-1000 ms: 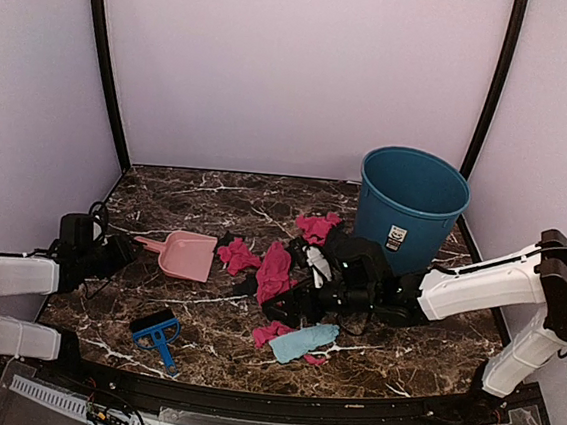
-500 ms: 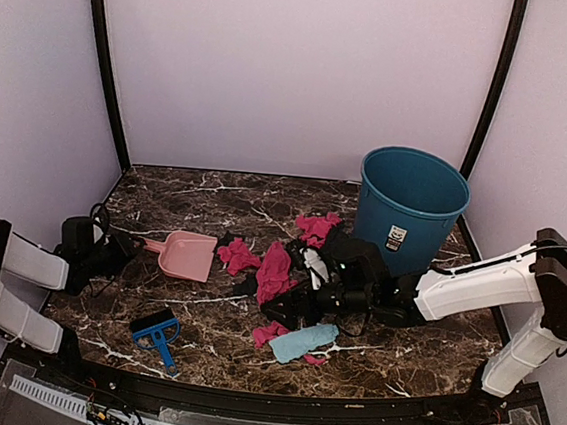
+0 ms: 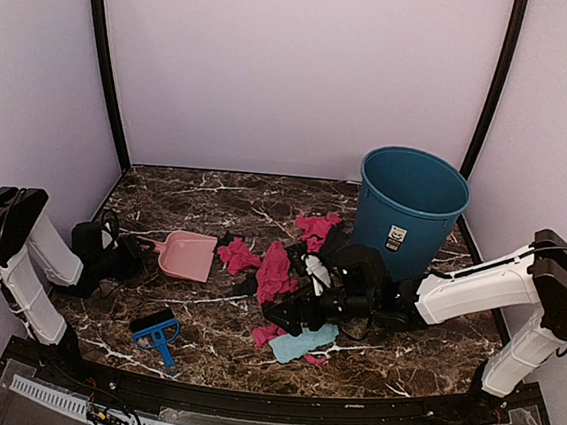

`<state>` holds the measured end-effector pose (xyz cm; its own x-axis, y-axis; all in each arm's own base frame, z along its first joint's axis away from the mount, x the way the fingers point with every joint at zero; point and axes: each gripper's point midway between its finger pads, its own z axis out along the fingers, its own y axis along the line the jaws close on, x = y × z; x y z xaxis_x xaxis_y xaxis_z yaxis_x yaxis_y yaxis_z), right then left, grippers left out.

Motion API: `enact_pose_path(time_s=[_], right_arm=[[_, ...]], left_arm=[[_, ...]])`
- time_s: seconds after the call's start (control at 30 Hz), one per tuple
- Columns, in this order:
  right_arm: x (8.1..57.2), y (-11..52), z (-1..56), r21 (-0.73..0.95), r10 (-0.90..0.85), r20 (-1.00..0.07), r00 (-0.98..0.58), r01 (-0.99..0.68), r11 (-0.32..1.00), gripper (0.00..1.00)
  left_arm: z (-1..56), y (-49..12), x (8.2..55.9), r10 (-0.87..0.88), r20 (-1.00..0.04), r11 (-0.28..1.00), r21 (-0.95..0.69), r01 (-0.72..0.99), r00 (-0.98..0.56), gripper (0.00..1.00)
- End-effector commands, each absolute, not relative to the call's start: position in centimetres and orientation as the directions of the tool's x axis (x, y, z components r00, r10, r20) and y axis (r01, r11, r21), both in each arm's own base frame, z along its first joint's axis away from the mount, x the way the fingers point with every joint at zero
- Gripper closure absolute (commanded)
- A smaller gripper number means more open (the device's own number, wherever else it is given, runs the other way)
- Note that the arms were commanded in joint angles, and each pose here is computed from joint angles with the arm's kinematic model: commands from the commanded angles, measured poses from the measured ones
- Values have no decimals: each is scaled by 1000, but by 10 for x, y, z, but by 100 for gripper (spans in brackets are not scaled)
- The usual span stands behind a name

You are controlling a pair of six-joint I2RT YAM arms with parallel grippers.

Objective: Sweep away the paper scraps from the table
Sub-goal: Pick up the dustpan from the center of the board, then pass from the left arm to the right

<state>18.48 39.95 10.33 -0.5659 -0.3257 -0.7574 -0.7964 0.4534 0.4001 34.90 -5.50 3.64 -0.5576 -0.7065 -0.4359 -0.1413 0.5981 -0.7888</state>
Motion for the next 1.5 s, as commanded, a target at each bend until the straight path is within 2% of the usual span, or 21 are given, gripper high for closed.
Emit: enact_pose_path(time_s=[0.0, 0.13, 0.23, 0.4, 1.03, 1.33, 1.47], right_arm=[[184, 404, 114, 373, -311, -794, -523, -822, 430, 1], [186, 406, 110, 370, -319, -789, -524, -821, 435, 1], [186, 407, 108, 371, -323, -787, -526, -822, 433, 1], [185, 408, 109, 377, -321, -786, -528, -821, 429, 2], [180, 408, 126, 374, -299, -806, -511, -831, 412, 2], [171, 403, 146, 347, -273, -838, -472, -848, 401, 1], [168, 402, 161, 335, -237, -862, -448, -854, 397, 1]], left_arm=[[62, -59, 367, -709, -477, 572, -820, -28, -520, 53], [65, -60, 370, -708, -485, 569, -823, -7, -513, 60], [68, -61, 373, -701, -496, 575, -818, 6, -512, 73], [74, -63, 370, -694, -505, 575, -818, 27, -513, 86], [144, -57, 330, -609, -677, 710, -698, 97, -412, 100], [188, -89, 301, -545, -736, 729, -652, 206, -401, 100], [212, -104, 287, -541, -738, 697, -662, 276, -403, 100]])
